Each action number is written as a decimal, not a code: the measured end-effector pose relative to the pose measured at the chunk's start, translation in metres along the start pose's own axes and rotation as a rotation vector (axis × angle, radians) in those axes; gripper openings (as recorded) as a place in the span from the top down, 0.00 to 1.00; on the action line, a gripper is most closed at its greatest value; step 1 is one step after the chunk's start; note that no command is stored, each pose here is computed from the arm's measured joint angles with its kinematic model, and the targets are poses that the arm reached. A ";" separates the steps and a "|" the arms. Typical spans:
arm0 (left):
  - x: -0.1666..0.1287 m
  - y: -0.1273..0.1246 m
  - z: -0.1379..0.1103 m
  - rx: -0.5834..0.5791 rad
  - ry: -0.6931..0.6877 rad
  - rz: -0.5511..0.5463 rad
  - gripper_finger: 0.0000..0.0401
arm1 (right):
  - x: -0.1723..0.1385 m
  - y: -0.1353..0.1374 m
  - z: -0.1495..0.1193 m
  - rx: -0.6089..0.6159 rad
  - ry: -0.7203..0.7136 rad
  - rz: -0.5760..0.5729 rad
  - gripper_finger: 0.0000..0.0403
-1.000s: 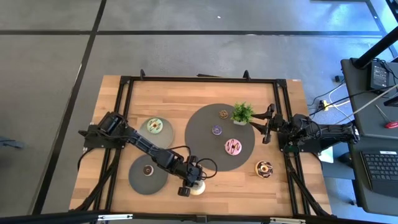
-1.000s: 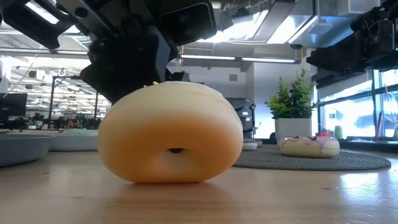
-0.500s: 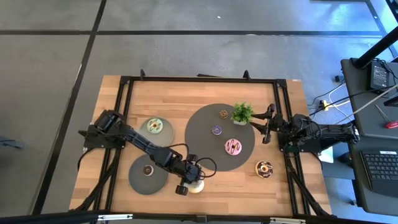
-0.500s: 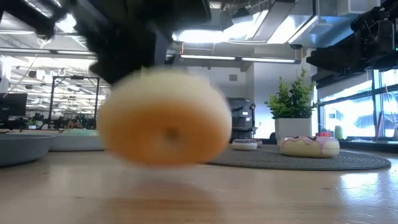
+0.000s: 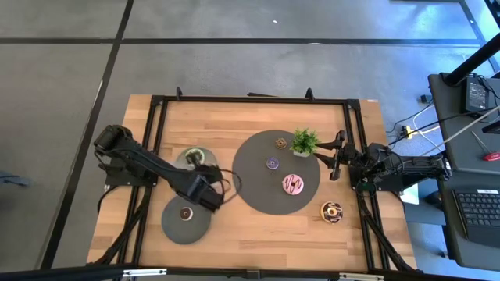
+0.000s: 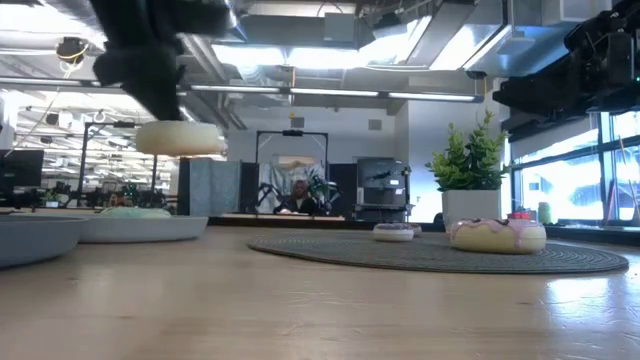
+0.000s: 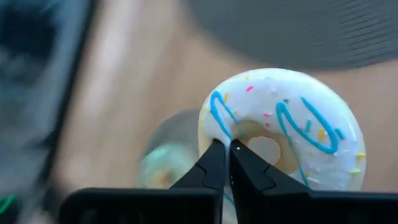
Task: Pick & Place donuts
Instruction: Put the big white donut on the light gray plate
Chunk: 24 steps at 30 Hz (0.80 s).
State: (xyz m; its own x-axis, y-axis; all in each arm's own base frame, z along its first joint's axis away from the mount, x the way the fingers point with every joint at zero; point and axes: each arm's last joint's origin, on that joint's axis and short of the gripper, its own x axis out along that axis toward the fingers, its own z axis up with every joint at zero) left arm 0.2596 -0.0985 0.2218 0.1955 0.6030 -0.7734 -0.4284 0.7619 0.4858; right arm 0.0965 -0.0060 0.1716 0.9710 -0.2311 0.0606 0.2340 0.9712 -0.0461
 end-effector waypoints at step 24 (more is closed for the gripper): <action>0.056 0.000 -0.033 -0.219 0.162 0.018 0.98 | 0.000 0.000 0.000 -0.026 0.000 -0.001 0.58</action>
State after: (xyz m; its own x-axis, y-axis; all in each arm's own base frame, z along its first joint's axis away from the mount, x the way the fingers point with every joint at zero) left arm 0.2417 -0.0729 0.1651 0.0504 0.5569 -0.8291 -0.6146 0.6716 0.4137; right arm 0.0965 -0.0061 0.1716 0.9709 -0.2317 0.0604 0.2358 0.9691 -0.0723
